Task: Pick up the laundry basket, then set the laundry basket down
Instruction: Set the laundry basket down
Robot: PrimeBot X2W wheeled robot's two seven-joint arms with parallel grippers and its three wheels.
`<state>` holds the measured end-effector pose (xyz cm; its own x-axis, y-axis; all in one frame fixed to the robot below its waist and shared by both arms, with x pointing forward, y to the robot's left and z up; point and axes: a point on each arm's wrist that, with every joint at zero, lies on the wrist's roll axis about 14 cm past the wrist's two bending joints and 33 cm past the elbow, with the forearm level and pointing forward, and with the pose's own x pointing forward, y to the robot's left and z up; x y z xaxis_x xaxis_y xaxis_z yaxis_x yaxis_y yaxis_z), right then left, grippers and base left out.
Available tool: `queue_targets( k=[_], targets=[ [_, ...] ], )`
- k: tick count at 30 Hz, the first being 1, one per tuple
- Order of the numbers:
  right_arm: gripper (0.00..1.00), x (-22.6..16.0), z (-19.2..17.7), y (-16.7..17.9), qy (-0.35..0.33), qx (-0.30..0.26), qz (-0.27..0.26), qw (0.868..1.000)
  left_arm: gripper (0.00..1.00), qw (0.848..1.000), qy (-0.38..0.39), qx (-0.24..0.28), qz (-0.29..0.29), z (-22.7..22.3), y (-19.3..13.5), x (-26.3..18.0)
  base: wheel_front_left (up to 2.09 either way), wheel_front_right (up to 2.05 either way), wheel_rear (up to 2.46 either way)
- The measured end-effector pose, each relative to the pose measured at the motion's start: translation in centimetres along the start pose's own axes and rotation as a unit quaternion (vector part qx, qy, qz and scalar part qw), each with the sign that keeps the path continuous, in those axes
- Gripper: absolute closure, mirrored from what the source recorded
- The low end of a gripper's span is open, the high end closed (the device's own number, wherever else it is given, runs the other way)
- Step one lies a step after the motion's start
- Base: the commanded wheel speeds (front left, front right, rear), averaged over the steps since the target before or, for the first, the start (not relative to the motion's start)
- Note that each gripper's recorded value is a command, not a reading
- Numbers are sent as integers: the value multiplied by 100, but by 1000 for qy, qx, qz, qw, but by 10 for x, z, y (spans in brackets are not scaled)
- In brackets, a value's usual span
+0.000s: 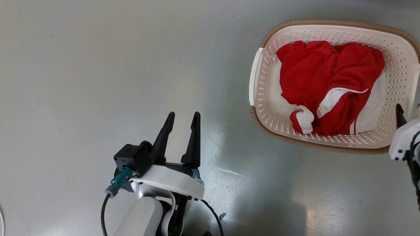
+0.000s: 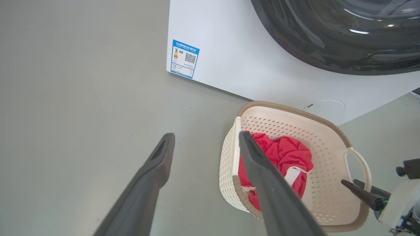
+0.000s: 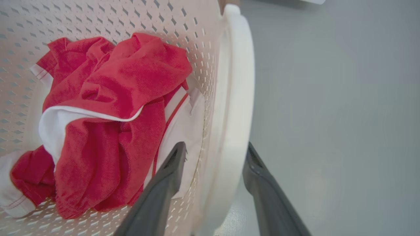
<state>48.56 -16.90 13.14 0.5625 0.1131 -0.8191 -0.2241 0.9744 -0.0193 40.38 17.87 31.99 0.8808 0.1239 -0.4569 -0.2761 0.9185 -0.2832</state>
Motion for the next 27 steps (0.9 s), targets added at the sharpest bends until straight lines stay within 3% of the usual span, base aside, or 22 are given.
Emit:
queue_targets(
  k=[1,2,27],
  targets=[
    [85,0,-3,2,6,1,2,1000,0,1000,0,-1,0,0,0,0,0,0,0],
    [99,0,-6,5,12,3,4,1000,0,1000,-1,-1,-1,1,-1,1,0,0,0],
    [100,-9,-13,16,27,68,7,997,0,1000,-10,-7,-22,5,-15,8,0,0,0]
  ],
)
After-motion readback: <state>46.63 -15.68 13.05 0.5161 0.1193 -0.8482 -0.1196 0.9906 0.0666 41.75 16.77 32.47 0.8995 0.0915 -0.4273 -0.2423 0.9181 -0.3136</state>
